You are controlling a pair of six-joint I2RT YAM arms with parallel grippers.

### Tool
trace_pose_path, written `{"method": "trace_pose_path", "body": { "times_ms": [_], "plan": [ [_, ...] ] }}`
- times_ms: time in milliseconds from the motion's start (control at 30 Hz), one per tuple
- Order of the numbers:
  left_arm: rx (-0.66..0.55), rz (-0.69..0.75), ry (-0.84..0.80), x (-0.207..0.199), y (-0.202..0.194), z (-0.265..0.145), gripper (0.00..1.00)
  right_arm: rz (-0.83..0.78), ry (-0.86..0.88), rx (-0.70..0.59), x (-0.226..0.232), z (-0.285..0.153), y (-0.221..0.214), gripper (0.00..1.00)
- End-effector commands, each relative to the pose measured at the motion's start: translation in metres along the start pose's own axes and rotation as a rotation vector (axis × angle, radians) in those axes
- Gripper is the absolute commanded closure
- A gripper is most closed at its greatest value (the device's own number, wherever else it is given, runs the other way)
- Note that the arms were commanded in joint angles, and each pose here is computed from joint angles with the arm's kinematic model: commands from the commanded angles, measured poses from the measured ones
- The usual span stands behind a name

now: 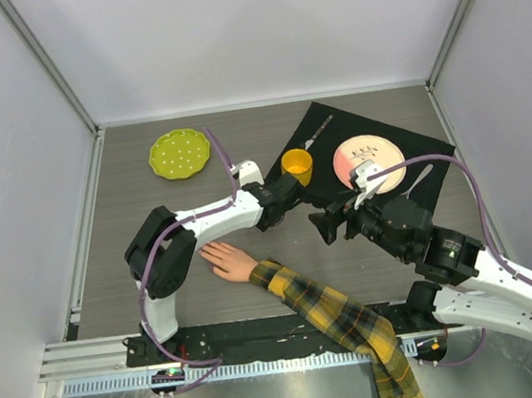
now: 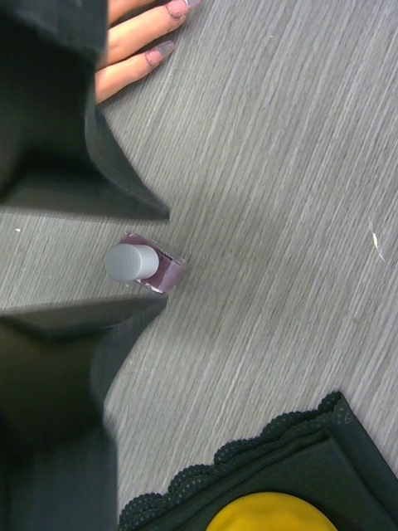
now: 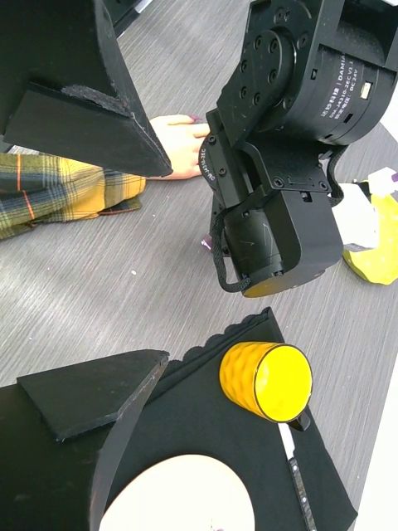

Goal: Paint the nails

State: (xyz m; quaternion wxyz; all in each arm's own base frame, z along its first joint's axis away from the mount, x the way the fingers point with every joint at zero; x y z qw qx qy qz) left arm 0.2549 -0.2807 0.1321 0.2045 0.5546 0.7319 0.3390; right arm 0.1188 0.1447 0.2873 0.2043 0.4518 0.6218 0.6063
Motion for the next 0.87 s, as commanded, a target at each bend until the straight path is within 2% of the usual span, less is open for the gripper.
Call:
{"method": "trace_pose_path", "body": {
  "times_ms": [0,233,300,400,433,467,567,700,833],
  "plan": [
    [-0.049,-0.045,-0.007,0.001,0.017,-0.011,0.47,0.037,0.022,-0.059,0.004,-0.001,0.009,0.1],
    [-0.108,-0.04,-0.06,0.01,0.054,-0.045,0.27,0.036,0.016,-0.064,0.003,-0.001,0.01,0.1],
    [-0.145,-0.026,-0.12,0.015,0.079,-0.069,0.23,0.04,-0.007,-0.072,0.002,-0.001,0.011,0.1],
    [-0.212,-0.007,-0.273,0.03,0.116,-0.113,0.21,0.059,-0.128,-0.086,-0.004,-0.002,0.019,0.1],
    [-0.224,0.005,-0.325,0.035,0.121,-0.122,0.2,0.044,-0.178,-0.053,-0.008,-0.005,0.017,0.1],
    [-0.248,-0.005,-0.449,0.037,0.132,-0.139,0.13,0.055,-0.221,-0.067,-0.007,-0.007,0.03,0.09],
    [-0.339,0.028,-0.722,0.07,0.154,-0.192,0.0,0.084,-0.273,-0.058,-0.007,-0.018,0.046,0.05],
    [-0.488,0.005,-0.943,0.136,0.173,-0.254,0.0,0.153,-0.246,-0.094,-0.005,-0.041,0.068,0.0],
    [-0.595,-0.043,-1.016,0.193,0.177,-0.288,0.0,0.22,-0.185,-0.165,-0.003,-0.066,0.092,0.0]
  ]
}}
Point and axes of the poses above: each gripper's point midway between its finger pads, its own z axis out along the fingers, its own x axis along the line the jaws close on, y = z × x, the point moved 10 cm from there along -z, back along the fingers, and after that the axes turned 9 degrees about z, right-handed, at the moved point
